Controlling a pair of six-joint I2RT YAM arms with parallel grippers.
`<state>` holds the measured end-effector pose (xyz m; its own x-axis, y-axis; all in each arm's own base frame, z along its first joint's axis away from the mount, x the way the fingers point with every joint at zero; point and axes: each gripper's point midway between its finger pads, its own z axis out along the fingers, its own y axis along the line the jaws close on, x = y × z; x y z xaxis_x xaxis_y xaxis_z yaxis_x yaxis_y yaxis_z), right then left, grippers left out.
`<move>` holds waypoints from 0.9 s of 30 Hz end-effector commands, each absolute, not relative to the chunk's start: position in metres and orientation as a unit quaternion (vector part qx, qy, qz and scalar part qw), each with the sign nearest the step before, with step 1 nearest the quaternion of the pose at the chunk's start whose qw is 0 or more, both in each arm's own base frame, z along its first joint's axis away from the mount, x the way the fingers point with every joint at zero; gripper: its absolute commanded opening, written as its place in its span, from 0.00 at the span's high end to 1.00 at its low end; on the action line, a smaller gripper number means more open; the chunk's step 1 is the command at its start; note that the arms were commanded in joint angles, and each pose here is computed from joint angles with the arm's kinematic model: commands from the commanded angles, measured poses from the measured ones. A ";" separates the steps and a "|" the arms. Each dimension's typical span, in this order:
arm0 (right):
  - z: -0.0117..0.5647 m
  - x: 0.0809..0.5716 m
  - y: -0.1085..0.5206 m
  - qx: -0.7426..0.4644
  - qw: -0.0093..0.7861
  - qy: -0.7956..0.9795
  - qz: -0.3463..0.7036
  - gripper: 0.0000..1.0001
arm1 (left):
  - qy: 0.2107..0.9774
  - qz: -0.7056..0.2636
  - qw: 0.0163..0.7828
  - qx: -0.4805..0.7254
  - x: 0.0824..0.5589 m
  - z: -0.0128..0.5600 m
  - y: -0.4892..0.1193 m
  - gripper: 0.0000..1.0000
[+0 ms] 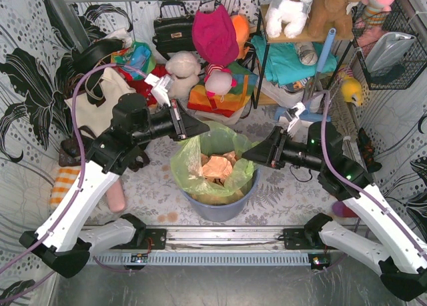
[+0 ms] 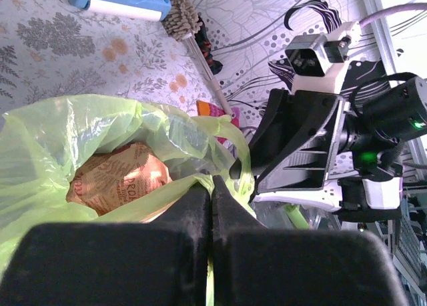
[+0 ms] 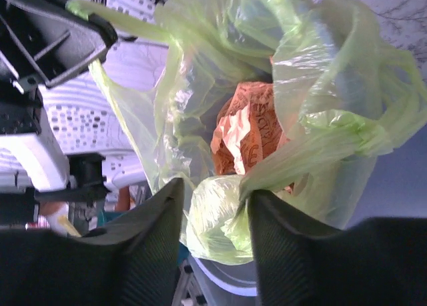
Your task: Tie the trash bag
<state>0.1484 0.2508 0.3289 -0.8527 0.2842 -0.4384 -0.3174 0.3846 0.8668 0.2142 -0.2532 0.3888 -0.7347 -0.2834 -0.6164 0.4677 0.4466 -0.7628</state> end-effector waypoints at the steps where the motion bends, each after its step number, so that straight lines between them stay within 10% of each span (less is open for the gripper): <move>1: 0.343 0.159 0.230 0.022 0.328 0.792 0.515 0.51 | 0.754 -0.513 0.405 0.065 0.225 0.405 -0.249 0.97; 18: 0.317 0.184 0.209 0.101 0.352 0.819 0.441 0.42 | 0.770 -0.496 0.398 0.056 0.229 0.382 -0.246 0.96; 27: 0.295 0.182 0.201 0.106 0.340 0.843 0.404 0.63 | 0.784 -0.478 0.395 0.039 0.214 0.371 -0.231 0.96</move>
